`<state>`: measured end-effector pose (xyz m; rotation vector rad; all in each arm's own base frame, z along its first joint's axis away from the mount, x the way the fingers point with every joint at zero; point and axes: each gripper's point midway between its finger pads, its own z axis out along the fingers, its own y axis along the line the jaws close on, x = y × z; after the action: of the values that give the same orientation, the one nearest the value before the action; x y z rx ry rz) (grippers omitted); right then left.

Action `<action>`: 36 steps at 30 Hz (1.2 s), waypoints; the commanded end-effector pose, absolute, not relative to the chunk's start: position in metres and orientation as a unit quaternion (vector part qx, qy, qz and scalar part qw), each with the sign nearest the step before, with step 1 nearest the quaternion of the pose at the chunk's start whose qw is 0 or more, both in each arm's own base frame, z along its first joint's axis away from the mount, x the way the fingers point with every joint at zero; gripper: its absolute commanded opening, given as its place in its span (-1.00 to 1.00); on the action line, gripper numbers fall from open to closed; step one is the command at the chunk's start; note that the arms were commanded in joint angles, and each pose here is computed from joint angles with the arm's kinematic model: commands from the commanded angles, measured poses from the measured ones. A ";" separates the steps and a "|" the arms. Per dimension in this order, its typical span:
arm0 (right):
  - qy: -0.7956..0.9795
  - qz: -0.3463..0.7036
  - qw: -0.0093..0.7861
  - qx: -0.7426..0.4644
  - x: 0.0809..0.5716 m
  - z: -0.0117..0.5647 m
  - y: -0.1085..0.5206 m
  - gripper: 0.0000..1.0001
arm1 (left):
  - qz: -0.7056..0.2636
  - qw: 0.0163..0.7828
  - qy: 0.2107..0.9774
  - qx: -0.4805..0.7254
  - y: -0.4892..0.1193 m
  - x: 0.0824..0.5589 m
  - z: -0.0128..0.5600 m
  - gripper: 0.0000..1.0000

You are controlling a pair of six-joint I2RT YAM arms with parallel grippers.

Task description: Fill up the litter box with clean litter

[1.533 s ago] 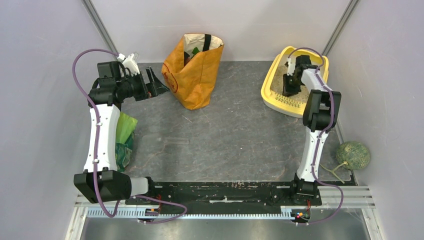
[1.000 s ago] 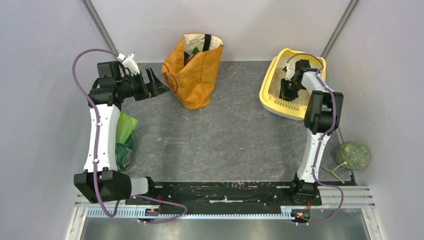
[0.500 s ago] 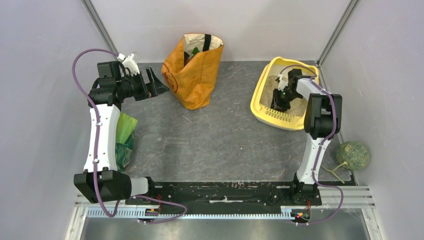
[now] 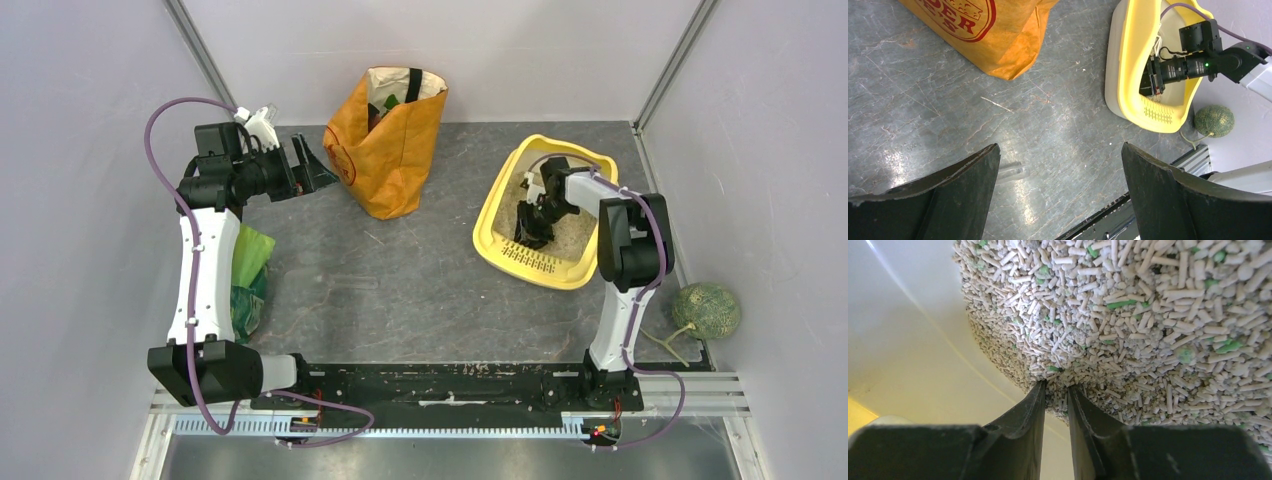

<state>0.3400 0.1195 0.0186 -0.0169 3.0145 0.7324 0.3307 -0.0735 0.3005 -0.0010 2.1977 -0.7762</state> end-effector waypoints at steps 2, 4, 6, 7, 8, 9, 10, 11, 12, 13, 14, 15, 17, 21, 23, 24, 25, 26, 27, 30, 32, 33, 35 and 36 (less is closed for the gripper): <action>0.971 0.232 -0.055 0.007 0.289 0.010 0.143 -0.39 | -0.310 0.417 0.854 -0.005 -0.072 0.336 0.315 0.94; 0.970 0.234 -0.070 -0.008 0.277 0.008 0.152 -0.39 | -0.311 0.417 0.854 -0.005 -0.073 0.336 0.315 0.94; 0.968 0.236 -0.081 -0.020 0.267 0.006 0.161 -0.39 | -0.312 0.417 0.854 -0.005 -0.073 0.336 0.315 0.94; 0.968 0.237 -0.083 -0.028 0.263 0.006 0.164 -0.39 | -0.311 0.418 0.854 -0.005 -0.073 0.336 0.315 0.94; 0.967 0.237 -0.088 -0.032 0.258 0.005 0.166 -0.39 | -0.310 0.419 0.853 -0.004 -0.073 0.335 0.316 0.94; 0.966 0.238 -0.092 -0.037 0.253 0.004 0.169 -0.39 | -0.309 0.420 0.853 -0.004 -0.073 0.335 0.316 0.94; 0.965 0.239 -0.097 -0.041 0.249 0.004 0.170 -0.39 | -0.309 0.421 0.853 -0.003 -0.073 0.335 0.317 0.94; 0.964 0.240 -0.103 -0.044 0.243 0.004 0.173 -0.39 | -0.309 0.421 0.853 -0.003 -0.073 0.335 0.316 0.94; 0.963 0.241 -0.107 -0.048 0.238 0.004 0.174 -0.38 | -0.309 0.421 0.853 -0.003 -0.073 0.334 0.317 0.94; 0.963 0.241 -0.112 -0.052 0.232 0.003 0.176 -0.38 | -0.310 0.420 0.853 -0.003 -0.073 0.335 0.317 0.94; 0.962 0.242 -0.116 -0.056 0.228 0.003 0.178 -0.38 | -0.311 0.420 0.853 -0.005 -0.073 0.335 0.316 0.94; 0.961 0.243 -0.118 -0.060 0.223 0.003 0.180 -0.38 | -0.312 0.418 0.853 -0.005 -0.073 0.335 0.316 0.94; 0.960 0.244 -0.119 -0.073 0.215 0.004 0.185 -0.37 | -0.315 0.415 0.853 -0.006 -0.074 0.336 0.315 0.94; 0.958 0.241 -0.126 -0.096 0.200 0.005 0.188 -0.37 | -0.318 0.415 0.852 -0.006 -0.075 0.336 0.314 0.94; 0.958 0.237 -0.127 -0.101 0.196 0.006 0.186 -0.37 | -0.320 0.413 0.853 -0.001 -0.076 0.334 0.312 0.94; 0.959 0.233 -0.125 -0.103 0.196 0.007 0.184 -0.37 | -0.321 0.411 0.853 0.001 -0.076 0.333 0.310 0.94; 0.960 0.229 -0.122 -0.106 0.198 0.007 0.183 -0.36 | -0.322 0.410 0.853 0.006 -0.077 0.333 0.308 0.94; 0.962 0.224 -0.116 -0.108 0.200 0.009 0.182 -0.35 | -0.323 0.409 0.854 0.008 -0.078 0.331 0.306 0.94; 0.963 0.221 -0.110 -0.106 0.204 0.010 0.181 -0.35 | -0.324 0.406 0.855 0.010 -0.078 0.331 0.303 0.94; 0.968 0.220 -0.076 -0.099 0.218 0.018 0.183 -0.35 | -0.329 0.400 0.855 0.017 -0.080 0.329 0.296 0.94; 0.970 0.220 -0.043 -0.091 0.230 0.023 0.183 -0.33 | -0.331 0.402 0.853 0.020 -0.081 0.328 0.295 0.94; 0.971 0.218 -0.026 -0.090 0.235 0.026 0.183 -0.33 | -0.331 0.405 0.852 0.022 -0.081 0.328 0.295 0.94; 0.974 0.210 0.004 -0.088 0.248 0.030 0.182 -0.32 | -0.331 0.407 0.851 0.023 -0.082 0.328 0.294 0.94; 0.975 0.206 0.017 -0.086 0.255 0.032 0.180 -0.32 | -0.331 0.408 0.851 0.023 -0.081 0.328 0.294 0.94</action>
<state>0.2211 0.1877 0.0216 -0.2978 3.1719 0.7707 0.3273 -0.0787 0.2778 -0.0176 2.2309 -0.8330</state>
